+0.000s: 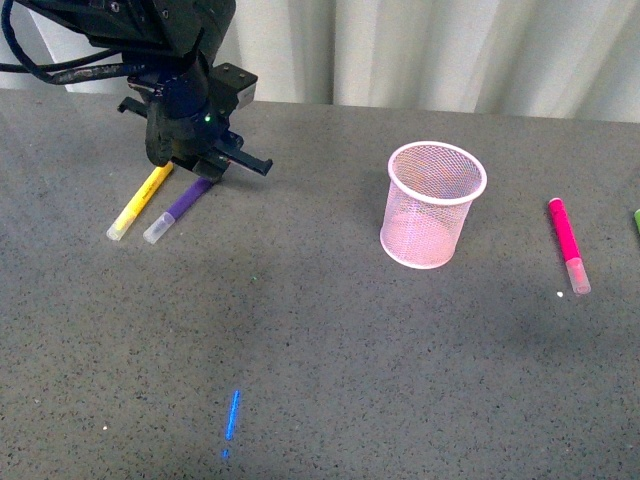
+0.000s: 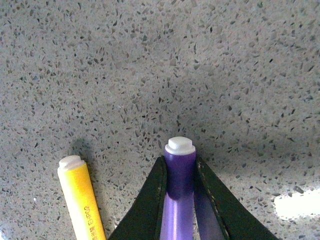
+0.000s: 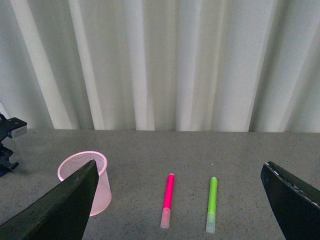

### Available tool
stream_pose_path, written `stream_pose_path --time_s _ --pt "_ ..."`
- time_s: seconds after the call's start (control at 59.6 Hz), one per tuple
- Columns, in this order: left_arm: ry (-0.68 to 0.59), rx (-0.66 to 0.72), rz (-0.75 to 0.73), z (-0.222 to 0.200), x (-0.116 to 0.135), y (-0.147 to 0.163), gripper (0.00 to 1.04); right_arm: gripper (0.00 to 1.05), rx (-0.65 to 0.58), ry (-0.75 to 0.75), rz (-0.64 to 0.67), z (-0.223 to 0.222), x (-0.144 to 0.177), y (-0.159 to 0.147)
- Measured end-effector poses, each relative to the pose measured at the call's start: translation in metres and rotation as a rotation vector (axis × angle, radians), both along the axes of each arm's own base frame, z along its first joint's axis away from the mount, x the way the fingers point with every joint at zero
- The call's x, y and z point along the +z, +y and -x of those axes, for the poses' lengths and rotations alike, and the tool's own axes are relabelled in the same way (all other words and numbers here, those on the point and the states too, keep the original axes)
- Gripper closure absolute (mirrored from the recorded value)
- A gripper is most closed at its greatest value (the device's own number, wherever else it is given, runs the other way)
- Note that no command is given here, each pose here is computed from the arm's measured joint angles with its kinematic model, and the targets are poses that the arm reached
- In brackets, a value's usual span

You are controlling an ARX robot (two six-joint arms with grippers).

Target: Insert purple and pink pens into pink cup

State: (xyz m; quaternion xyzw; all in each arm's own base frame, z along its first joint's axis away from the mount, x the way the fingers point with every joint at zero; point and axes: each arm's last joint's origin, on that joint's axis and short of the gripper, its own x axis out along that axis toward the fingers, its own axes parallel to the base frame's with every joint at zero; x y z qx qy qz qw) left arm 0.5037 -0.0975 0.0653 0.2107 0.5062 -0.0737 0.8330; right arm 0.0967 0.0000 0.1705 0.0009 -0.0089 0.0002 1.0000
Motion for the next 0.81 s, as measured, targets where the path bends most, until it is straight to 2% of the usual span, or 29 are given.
stream_pose_path --time_s 0.235,0.352,0.419,0.621,0.721,0.805 --pt "0.011 0.036 0.044 0.012 0.009 -0.003 0.93 0.07 0.0 0.0 0.0 0.0 0.0 0.0" --pt "-0.013 0.086 0.128 0.019 0.03 -0.008 0.93 0.07 0.0 0.0 0.0 0.0 0.0 0.0" --pt "-0.044 0.116 0.194 0.024 0.05 -0.012 0.93 0.07 0.0 0.0 0.0 0.0 0.0 0.0" --pt "-0.273 0.145 0.443 0.042 0.12 -0.022 0.93 0.07 0.0 0.0 0.0 0.0 0.0 0.0" --pt "-0.374 0.183 0.582 0.057 0.143 -0.024 0.93 0.07 0.0 0.0 0.0 0.0 0.0 0.0" --pt "-0.455 0.213 0.669 0.069 0.152 -0.025 0.93 0.07 0.0 0.0 0.0 0.0 0.0 0.0"
